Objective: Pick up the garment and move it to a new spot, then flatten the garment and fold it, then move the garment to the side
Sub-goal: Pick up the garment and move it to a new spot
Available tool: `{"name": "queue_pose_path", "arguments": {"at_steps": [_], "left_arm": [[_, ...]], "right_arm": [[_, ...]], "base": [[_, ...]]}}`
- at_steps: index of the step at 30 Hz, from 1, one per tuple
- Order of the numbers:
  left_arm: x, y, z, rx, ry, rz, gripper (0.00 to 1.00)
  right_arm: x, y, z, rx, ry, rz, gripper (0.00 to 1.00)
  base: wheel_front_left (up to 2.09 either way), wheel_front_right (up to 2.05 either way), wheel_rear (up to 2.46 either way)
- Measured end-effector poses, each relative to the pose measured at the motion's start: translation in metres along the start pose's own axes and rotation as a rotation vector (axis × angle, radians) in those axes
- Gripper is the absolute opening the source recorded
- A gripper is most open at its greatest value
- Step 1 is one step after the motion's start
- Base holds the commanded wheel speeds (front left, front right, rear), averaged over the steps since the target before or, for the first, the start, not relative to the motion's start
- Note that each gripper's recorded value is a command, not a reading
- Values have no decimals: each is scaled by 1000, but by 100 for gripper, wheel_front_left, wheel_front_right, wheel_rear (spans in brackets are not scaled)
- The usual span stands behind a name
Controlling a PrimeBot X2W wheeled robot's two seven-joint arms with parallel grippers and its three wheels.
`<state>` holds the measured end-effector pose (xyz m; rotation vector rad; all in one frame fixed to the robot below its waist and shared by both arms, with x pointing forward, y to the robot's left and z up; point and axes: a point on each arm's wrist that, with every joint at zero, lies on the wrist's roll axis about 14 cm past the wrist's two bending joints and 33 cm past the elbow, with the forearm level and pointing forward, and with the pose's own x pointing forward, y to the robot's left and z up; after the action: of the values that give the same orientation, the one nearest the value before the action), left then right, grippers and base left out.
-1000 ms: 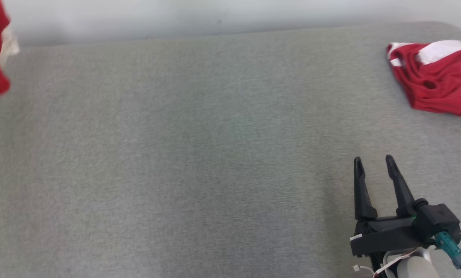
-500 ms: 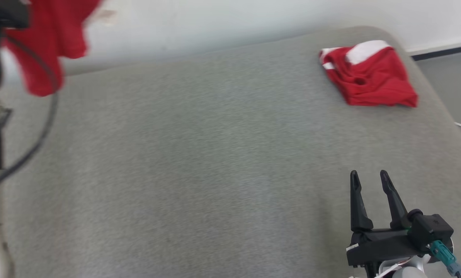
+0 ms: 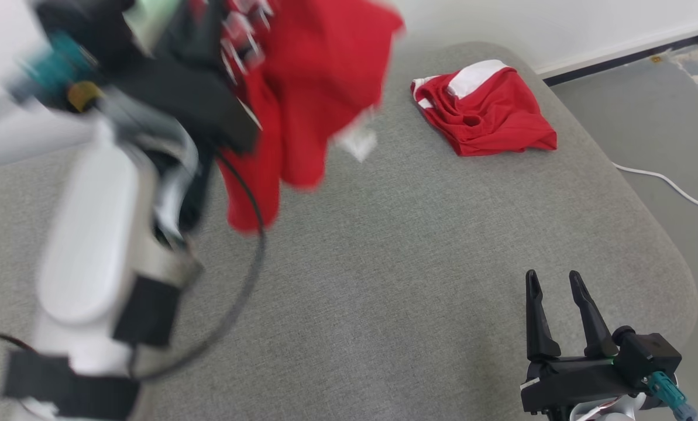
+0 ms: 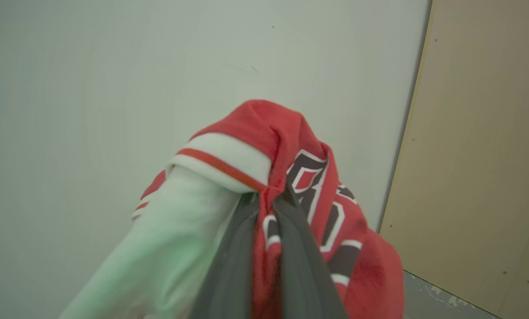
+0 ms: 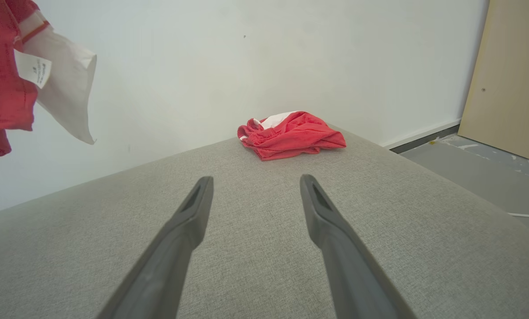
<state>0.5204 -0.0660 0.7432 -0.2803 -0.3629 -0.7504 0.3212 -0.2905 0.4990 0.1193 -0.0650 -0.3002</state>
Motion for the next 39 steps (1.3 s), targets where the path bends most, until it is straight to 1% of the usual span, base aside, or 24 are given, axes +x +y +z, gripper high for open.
{"name": "queue_pose_path", "arguments": {"at_steps": [2,5,11,13,15,16,17,20,22,28,33,39], "left_arm": [[-9,-9,-26,-34,50,-6,0],[-28,-12,-66,-94,130,17,0],[-83,0,-150,-166,315,115,0],[-106,3,-178,-157,394,137,0],[-128,5,-200,-177,459,166,0],[-138,6,-209,-177,484,177,33],[-146,9,-215,-172,506,190,100],[-159,13,-223,-135,527,204,100],[-159,14,-220,-137,502,213,100],[-149,19,-183,-115,356,224,100],[-149,40,-143,-53,243,273,100],[-175,75,-107,33,176,377,100]], "right_arm": [[-1,-2,-1,4,2,-6,100],[-1,-2,-3,5,10,-8,100],[2,0,-6,7,20,-6,100],[3,1,-6,6,21,-3,100],[5,2,-7,5,23,1,100],[5,3,-8,5,24,2,100],[6,3,-8,5,24,3,100],[10,6,-7,7,19,13,100],[11,9,-6,9,17,21,100],[13,16,-4,16,6,43,100],[17,28,-1,21,-9,80,100],[22,47,4,30,-28,134,100]], "base": [[0,0,0],[0,0,0],[0,0,0],[0,0,0],[0,0,0],[0,0,0],[0,0,0],[0,0,0],[0,0,0],[0,0,0],[0,0,0],[0,0,0]]}}
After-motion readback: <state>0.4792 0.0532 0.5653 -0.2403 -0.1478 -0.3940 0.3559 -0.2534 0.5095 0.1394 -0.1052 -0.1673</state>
